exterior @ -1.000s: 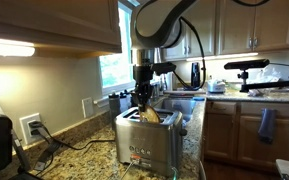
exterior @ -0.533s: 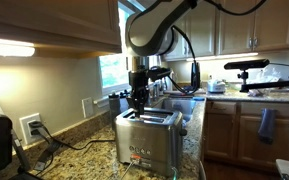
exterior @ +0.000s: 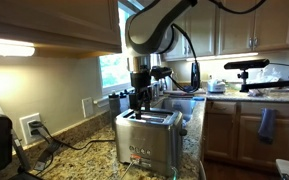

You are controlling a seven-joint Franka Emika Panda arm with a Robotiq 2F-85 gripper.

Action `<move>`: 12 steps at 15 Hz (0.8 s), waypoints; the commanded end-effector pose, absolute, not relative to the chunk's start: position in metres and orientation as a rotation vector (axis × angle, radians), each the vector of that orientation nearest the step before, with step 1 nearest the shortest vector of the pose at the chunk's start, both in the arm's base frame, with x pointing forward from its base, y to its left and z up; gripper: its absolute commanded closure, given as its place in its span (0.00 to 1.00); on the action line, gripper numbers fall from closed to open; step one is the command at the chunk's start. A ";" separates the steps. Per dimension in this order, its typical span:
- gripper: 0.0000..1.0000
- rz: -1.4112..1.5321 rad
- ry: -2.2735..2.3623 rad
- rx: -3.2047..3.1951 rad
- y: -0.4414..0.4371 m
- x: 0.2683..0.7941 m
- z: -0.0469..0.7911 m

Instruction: Put a slice of bread in the toaster and push down the lever

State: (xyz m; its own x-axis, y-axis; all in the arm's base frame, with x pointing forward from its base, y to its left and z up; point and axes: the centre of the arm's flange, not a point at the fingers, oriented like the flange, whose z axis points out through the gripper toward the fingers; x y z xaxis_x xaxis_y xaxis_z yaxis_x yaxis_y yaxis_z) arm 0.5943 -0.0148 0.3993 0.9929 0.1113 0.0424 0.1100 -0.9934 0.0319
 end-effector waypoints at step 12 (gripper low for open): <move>0.00 -0.147 0.242 3.173 -0.033 0.554 0.474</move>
State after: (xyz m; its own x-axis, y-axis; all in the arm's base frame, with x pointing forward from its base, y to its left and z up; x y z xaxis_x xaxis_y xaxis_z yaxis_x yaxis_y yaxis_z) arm 0.5539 -0.0329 0.4739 0.9843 0.1530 -0.0884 0.1490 -0.9876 -0.0503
